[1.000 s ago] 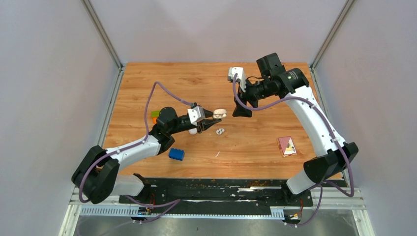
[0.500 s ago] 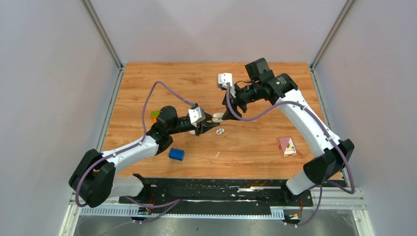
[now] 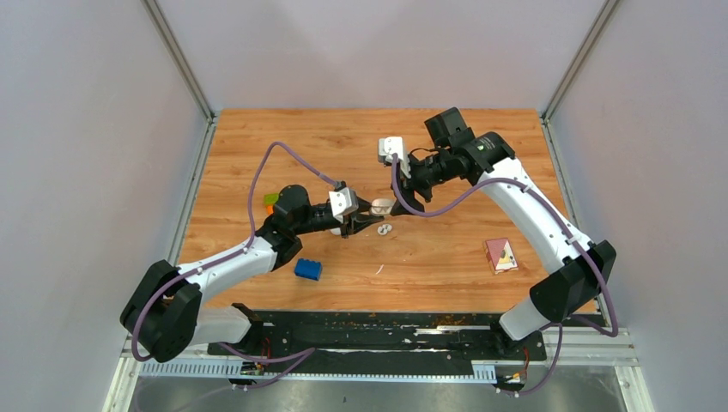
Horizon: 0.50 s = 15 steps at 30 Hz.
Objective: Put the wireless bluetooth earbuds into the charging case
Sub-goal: Close the charging case.
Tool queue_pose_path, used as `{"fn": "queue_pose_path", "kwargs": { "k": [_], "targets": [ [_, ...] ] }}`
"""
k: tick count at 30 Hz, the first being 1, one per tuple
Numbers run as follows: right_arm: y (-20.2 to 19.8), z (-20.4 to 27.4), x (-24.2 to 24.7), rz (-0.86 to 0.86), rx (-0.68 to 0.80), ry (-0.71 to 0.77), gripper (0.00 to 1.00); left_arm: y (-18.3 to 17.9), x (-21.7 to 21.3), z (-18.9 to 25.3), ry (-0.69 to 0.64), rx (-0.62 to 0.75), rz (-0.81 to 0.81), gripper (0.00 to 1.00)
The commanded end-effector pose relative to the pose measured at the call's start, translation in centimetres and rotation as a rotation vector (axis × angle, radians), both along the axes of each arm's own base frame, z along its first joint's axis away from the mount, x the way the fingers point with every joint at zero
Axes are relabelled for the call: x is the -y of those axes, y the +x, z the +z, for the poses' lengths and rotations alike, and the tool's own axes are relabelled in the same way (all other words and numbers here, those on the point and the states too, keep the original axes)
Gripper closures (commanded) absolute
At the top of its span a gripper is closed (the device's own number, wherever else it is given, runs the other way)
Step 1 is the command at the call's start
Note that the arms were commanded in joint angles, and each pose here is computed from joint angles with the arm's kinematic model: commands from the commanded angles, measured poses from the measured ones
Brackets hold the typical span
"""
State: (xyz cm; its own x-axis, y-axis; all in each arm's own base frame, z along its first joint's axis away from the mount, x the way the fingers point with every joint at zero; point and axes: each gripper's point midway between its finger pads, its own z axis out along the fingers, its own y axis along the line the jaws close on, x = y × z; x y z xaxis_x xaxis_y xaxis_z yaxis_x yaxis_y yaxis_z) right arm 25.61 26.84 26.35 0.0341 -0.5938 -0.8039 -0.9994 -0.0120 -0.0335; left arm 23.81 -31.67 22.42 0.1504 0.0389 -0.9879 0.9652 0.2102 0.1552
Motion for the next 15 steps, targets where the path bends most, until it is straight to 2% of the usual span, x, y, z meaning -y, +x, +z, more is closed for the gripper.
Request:
{"fn": "queue_pose_path", "kwargs": {
  "k": [1, 10, 15],
  "targets": [
    [0.7, 1.2, -0.7, 0.004, 0.042, 0.035, 0.36, 0.0, 0.2, 3.2, -0.050, 0.100, -0.024, 0.90],
    [1.8, 1.0, -1.4, -0.042, 0.022, 0.038, 0.37, 0.1, 0.5, 3.0, -0.048, 0.096, -0.030, 0.90],
    [-0.3, 2.3, -1.3, 0.022, 0.004, 0.067, 0.35, 0.8, 0.4, 2.3, -0.042, 0.046, 0.008, 0.90]
  ]
}}
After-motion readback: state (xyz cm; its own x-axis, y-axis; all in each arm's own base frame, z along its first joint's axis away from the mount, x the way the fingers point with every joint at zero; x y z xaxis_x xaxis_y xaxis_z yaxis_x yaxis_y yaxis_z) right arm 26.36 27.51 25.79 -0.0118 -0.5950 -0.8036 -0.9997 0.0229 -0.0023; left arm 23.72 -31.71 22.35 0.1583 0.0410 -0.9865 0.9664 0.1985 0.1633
